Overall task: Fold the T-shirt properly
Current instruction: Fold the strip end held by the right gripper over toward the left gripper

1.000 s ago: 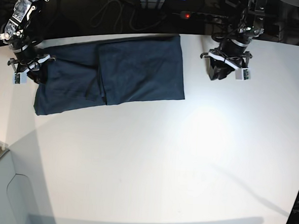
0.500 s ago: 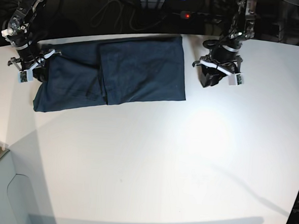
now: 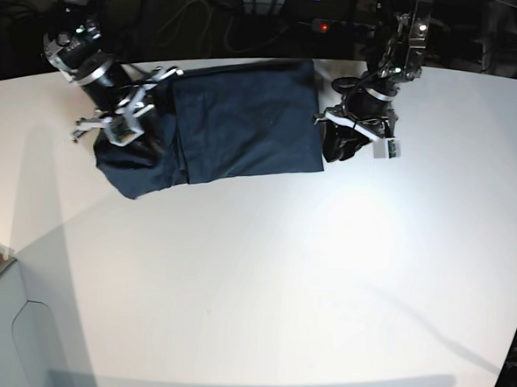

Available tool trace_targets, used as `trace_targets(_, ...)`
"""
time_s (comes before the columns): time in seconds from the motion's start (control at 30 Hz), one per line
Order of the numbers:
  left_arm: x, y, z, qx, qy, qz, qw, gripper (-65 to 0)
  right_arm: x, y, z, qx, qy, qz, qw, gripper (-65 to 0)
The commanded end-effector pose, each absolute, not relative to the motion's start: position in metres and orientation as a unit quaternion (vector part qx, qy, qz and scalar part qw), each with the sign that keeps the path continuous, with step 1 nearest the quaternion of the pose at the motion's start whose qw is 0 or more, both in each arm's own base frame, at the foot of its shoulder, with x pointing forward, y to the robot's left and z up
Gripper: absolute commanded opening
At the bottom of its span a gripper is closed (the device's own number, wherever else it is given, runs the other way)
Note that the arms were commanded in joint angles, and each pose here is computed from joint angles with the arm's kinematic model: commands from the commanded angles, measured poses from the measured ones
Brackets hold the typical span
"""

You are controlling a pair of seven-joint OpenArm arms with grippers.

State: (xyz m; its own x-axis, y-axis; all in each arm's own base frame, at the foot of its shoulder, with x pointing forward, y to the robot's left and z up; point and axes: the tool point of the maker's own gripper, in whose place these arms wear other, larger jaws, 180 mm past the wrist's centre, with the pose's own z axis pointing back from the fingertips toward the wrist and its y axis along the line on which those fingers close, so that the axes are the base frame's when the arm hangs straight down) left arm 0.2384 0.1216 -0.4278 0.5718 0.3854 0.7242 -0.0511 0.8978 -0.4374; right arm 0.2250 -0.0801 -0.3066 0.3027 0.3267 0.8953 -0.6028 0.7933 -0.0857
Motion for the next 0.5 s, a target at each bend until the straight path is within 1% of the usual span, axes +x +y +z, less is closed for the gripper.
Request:
trace_targets(0.0,0.235,0.123,-0.434,-0.183,-0.430,0.124,0.875,-49.4,0.224,-0.061,-0.290,0.162,-0.537,0.306,0.770,-64.9)
trace_targets(0.13,0.234,0.124,-0.438,-0.181,-0.426,0.126,0.878,-49.4,0.213,-0.014,-0.286,0.219,-0.532,0.343,0.743,-64.9)
trace_targets(0.23,0.234,0.124,-0.437,-0.181,-0.427,0.126,0.877,-49.4,0.208,0.016,-0.292,0.237,-0.518,0.382,0.728,-64.9)
trace_targets(0.33,0.234,0.125,-0.437,-0.180,-0.427,0.125,0.878,-49.4,0.201,0.037,-0.312,0.241,-0.490,0.418,0.726,-64.9)
trace_targets(0.47,0.234,0.124,-0.438,-0.180,-0.426,0.126,0.878,-49.4,0.192,0.059,-0.333,0.268,-0.461,0.439,0.723,-64.9)
